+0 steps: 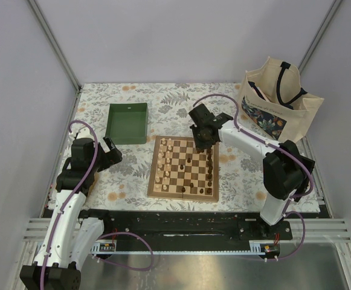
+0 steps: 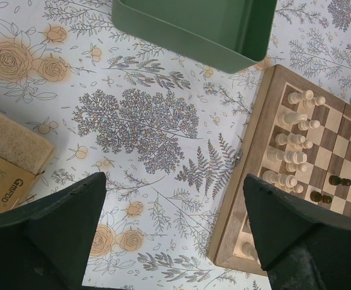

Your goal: Set up the chess pieces on the board

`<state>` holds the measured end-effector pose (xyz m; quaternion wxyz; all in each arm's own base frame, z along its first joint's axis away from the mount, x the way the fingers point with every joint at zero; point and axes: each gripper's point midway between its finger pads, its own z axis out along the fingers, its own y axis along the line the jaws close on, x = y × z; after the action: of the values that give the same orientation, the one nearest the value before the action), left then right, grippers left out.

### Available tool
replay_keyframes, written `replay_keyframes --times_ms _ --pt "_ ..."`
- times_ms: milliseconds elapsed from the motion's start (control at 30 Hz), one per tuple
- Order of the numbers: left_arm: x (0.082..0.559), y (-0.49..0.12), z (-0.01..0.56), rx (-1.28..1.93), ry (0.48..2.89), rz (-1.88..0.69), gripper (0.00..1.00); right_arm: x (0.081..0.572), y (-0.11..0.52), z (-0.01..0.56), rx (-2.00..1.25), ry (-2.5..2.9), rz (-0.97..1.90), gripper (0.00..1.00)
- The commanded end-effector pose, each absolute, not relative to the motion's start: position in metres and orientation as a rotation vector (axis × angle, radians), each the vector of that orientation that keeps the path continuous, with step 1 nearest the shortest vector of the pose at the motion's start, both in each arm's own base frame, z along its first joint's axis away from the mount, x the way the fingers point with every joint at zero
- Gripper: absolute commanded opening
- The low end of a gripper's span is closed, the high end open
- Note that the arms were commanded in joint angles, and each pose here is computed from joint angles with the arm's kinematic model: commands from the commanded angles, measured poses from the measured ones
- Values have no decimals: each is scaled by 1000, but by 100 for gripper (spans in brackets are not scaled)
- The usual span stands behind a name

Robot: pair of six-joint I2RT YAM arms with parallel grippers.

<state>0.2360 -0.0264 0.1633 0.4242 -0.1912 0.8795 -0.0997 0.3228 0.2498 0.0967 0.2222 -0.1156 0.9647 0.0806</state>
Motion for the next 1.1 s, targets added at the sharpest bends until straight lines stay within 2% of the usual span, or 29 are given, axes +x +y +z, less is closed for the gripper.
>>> replay_keyframes --times_ms 0,1067 --pt "247 -28 179 -457 2139 -277 99 316 245 99 -320 2640 206 19" --pt "247 -29 178 -457 2142 -278 99 320 229 61 -298 2698 111 20"
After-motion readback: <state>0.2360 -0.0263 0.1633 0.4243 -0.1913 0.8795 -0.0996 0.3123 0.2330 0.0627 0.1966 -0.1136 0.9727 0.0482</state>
